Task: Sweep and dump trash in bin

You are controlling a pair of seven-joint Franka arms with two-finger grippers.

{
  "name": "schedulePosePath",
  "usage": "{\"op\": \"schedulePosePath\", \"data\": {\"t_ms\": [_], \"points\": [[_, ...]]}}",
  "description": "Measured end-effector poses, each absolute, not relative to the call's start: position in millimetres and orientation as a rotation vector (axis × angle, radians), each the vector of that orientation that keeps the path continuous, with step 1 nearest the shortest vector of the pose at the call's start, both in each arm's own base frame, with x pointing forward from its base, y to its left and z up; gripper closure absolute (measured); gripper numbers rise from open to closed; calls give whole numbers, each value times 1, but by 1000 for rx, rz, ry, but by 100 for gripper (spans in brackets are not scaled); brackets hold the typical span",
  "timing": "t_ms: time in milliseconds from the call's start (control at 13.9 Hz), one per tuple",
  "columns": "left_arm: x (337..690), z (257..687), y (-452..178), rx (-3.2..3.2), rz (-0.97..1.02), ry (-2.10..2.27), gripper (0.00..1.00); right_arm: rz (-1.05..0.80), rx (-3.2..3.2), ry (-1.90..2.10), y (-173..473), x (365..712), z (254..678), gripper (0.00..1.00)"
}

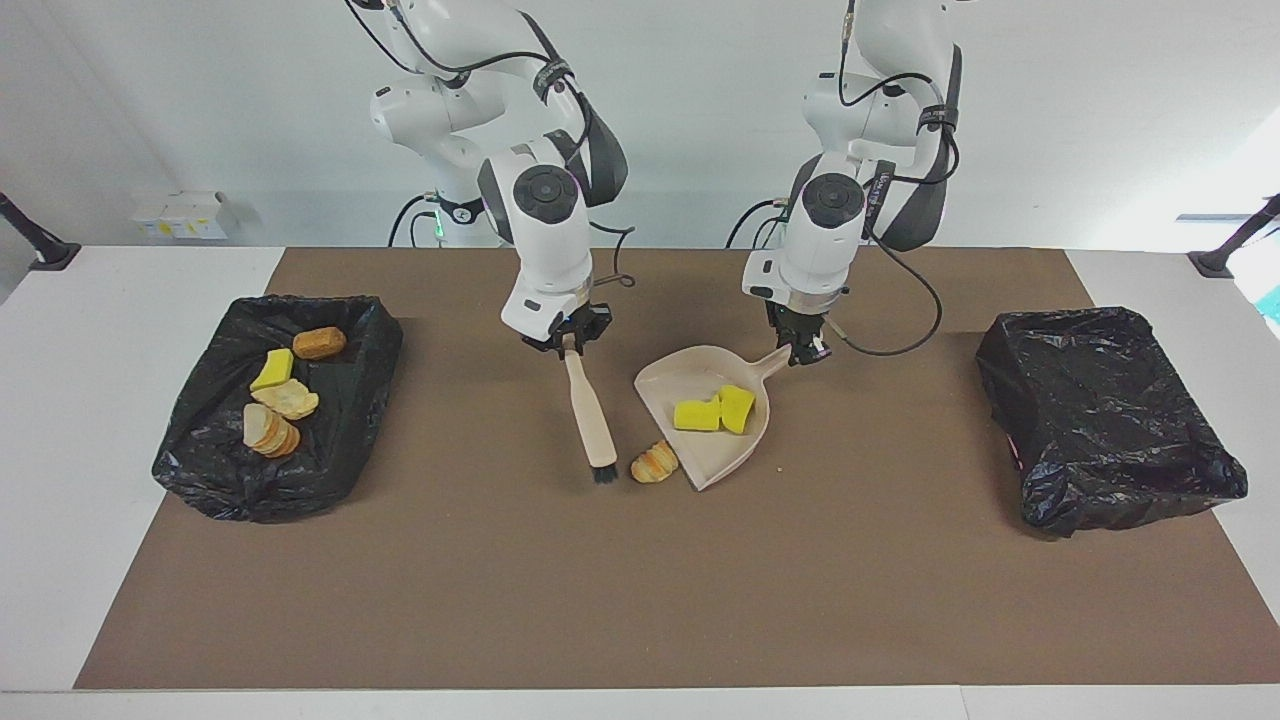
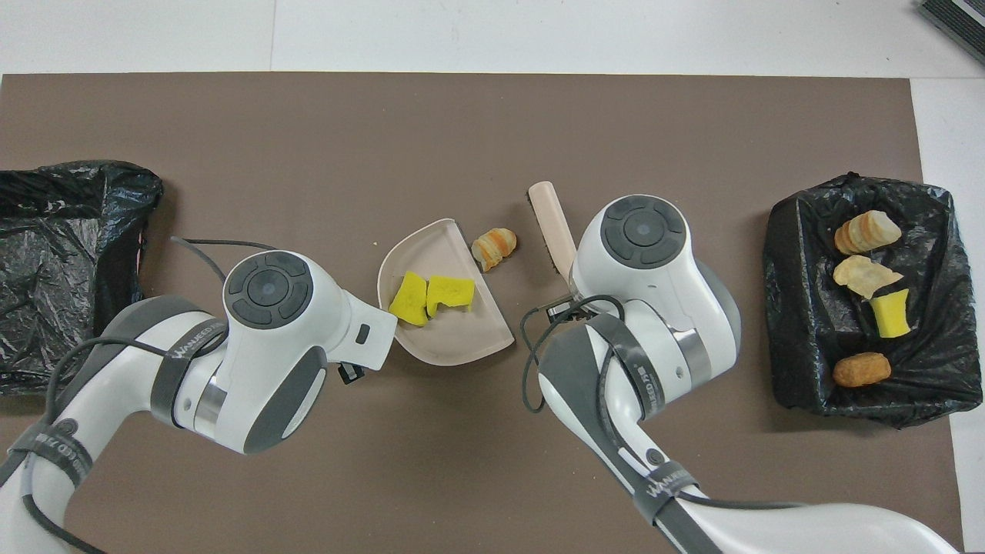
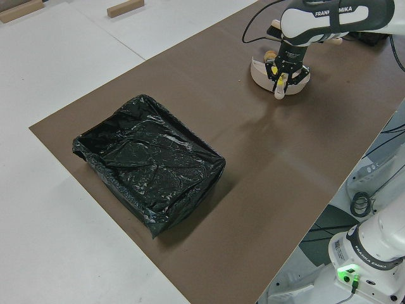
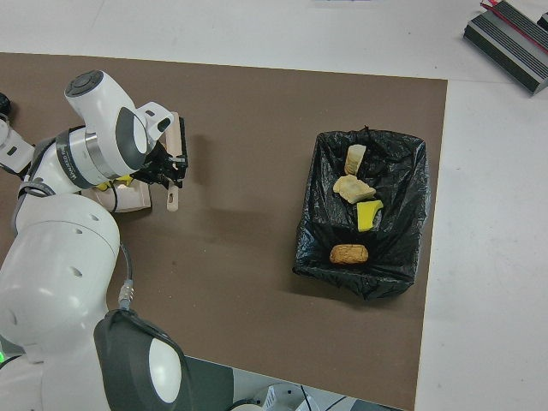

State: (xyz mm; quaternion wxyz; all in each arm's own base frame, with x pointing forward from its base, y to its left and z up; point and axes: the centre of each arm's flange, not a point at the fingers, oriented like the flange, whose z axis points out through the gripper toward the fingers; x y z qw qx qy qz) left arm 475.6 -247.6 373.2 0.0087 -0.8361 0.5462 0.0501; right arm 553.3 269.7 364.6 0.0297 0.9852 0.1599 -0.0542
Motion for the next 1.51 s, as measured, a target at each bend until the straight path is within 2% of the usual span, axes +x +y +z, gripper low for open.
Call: {"op": "schedulePosePath", "data": {"t_ms": [144,288,648,792,1079,1295,1511], "points": [[476,373,-248,-2612,157,1707,69,-184,3006,532,284,563,340,74],[476,373,-248,-2612,157,1706,69,-189,2984,606,301,562,334,74],[475,373,-248,-2612,157,1706,69,-245,2867,963,359,511,338,74],[475,373,-248,-2614,157,1704,69,-252,2858,982,361,505,339,74],[473,372,-250,-2670,165,1606,69,-270,2875,924,335,519,345,74],[471,371,-254,-2752,163,1448,69,-289,2906,820,289,536,381,74],[471,374,-256,-2793,150,1363,69,-290,2925,755,256,527,444,74]]}}
